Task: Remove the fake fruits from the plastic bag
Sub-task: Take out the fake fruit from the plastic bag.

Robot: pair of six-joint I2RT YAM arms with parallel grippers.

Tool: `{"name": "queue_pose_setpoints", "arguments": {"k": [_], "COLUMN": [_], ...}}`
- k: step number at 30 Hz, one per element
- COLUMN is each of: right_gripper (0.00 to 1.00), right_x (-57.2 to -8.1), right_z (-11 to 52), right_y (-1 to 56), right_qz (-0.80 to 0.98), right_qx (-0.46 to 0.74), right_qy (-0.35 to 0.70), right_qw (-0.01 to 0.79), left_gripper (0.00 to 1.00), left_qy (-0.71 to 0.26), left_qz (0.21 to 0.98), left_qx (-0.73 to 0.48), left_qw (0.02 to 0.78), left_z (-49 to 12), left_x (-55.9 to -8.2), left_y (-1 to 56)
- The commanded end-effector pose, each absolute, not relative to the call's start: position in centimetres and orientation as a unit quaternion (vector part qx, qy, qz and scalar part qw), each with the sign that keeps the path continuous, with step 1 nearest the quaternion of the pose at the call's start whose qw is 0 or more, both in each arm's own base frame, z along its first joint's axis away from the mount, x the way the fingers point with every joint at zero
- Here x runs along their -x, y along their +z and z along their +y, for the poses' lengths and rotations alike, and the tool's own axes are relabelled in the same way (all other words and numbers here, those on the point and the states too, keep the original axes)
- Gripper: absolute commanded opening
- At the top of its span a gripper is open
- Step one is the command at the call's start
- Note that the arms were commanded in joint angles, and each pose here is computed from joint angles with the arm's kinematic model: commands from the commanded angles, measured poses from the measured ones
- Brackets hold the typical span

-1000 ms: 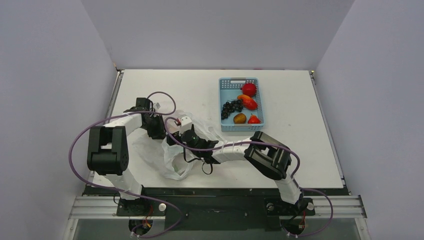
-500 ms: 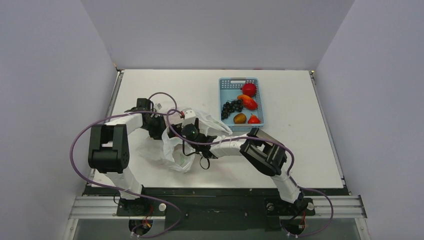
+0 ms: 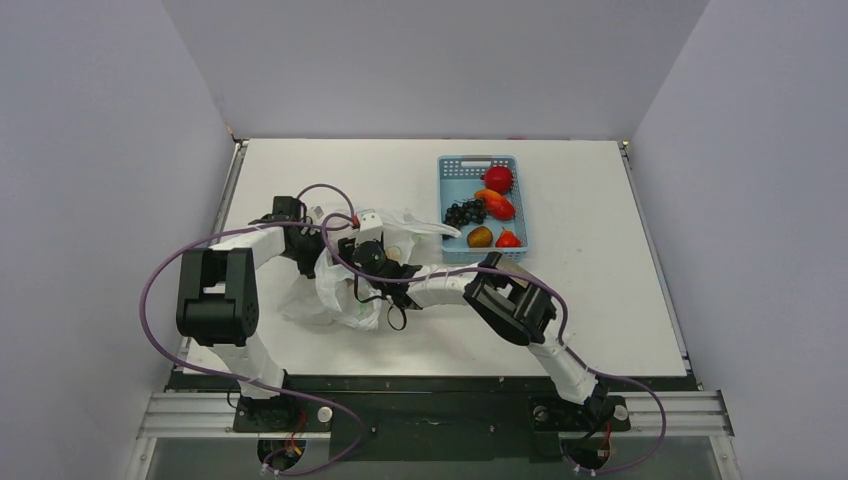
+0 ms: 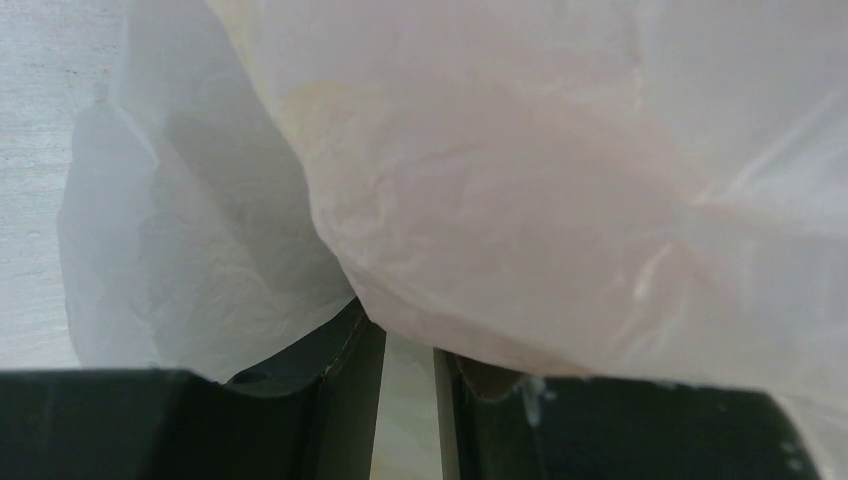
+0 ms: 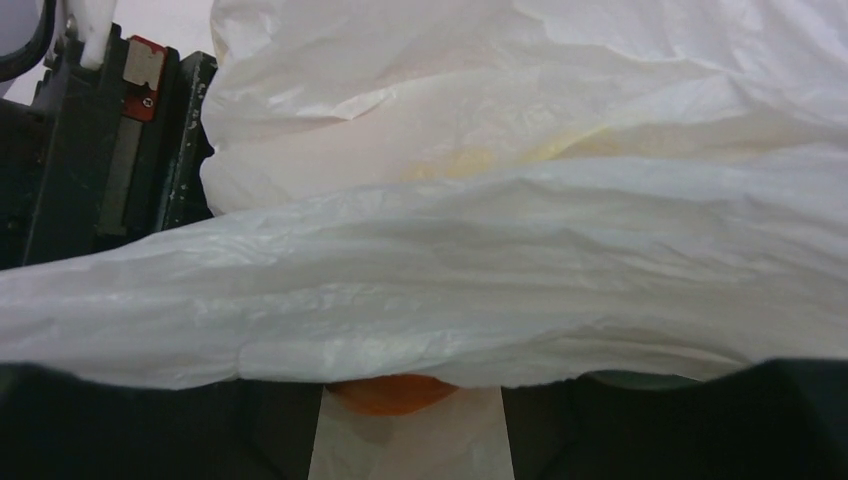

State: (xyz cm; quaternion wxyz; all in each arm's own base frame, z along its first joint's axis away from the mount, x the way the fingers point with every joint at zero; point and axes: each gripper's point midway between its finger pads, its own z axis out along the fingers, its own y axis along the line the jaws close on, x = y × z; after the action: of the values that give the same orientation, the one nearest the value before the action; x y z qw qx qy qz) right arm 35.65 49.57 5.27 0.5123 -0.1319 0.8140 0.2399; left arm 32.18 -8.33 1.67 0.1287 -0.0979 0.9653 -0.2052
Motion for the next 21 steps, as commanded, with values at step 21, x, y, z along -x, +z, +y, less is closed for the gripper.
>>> {"name": "queue_pose_setpoints", "arguments": {"k": [21], "right_gripper": [0.08], "right_x": [-28.2], "right_z": [42.9], "right_y": [13.5], "right_qz": [0.833], "right_qx": [0.22], "right_qy": [0.263], "right_qw": [0.435], "left_gripper": [0.22], "left_qy": [-0.16], "left_qz": [0.973], "left_qx": [0.106], "left_qw": [0.131], "left_z": [-6.2], "left_x": [-33.2], "left_y": [0.9]}}
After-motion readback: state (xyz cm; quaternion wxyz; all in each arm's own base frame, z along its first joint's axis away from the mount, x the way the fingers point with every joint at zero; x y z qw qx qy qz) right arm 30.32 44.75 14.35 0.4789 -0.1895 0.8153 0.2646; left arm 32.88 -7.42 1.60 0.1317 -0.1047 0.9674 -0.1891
